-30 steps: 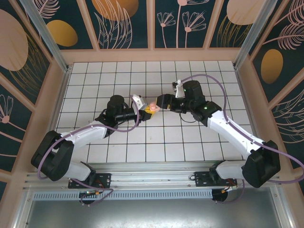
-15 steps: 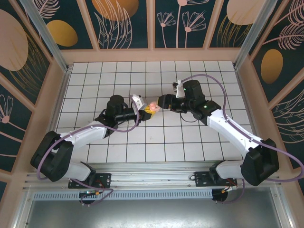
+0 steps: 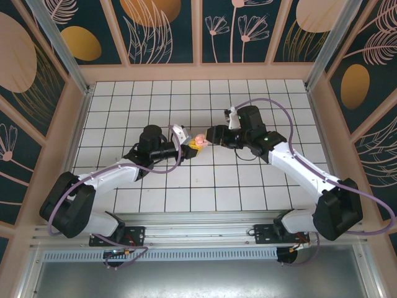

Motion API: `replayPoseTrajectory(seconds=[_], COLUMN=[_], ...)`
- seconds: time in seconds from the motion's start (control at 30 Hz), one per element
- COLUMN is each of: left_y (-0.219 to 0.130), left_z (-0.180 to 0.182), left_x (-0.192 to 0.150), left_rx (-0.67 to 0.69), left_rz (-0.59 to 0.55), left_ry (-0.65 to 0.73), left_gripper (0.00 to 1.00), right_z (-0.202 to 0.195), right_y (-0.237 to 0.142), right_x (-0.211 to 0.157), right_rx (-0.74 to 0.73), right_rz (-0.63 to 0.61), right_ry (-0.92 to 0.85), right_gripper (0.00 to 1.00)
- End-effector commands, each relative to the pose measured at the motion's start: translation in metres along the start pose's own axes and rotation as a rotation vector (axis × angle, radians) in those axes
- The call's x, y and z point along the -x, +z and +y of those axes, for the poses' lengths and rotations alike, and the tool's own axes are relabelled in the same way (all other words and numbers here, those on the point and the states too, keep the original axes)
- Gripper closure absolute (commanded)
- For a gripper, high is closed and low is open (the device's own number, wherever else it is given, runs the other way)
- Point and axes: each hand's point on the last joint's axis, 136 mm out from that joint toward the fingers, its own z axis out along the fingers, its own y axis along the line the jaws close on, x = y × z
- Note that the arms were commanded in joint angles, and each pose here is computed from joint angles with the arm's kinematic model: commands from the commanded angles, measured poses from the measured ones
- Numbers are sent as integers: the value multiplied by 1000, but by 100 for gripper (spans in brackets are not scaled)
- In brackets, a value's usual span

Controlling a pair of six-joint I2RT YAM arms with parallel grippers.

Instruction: Insert wireless bluetooth earbuds into charging case

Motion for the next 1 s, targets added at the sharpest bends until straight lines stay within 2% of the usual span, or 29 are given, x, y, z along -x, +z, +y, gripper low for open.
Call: replayPoseTrajectory(seconds=[0.0,0.47,0.73,0.97], left_y=[-5,-9,-9,-8], left_z=[-1,-5,-4,1], left_x=[22,36,34,26], left_rx=[4,-5,1,25], left_rz=[-64,-100,-97,-71], left_ry=[53,63,66,51], left_gripper=[90,90,90,90], right_z=[-23,-38,-21,17], right_y=[3,10,8,-15], right_x=[-21,-33,-33,8], right_rx=[-88,-172,-103,-1], right_rz=[55,60,65,-72], right_ry=[7,0,-42,-130], right_gripper=[48,49,49,40])
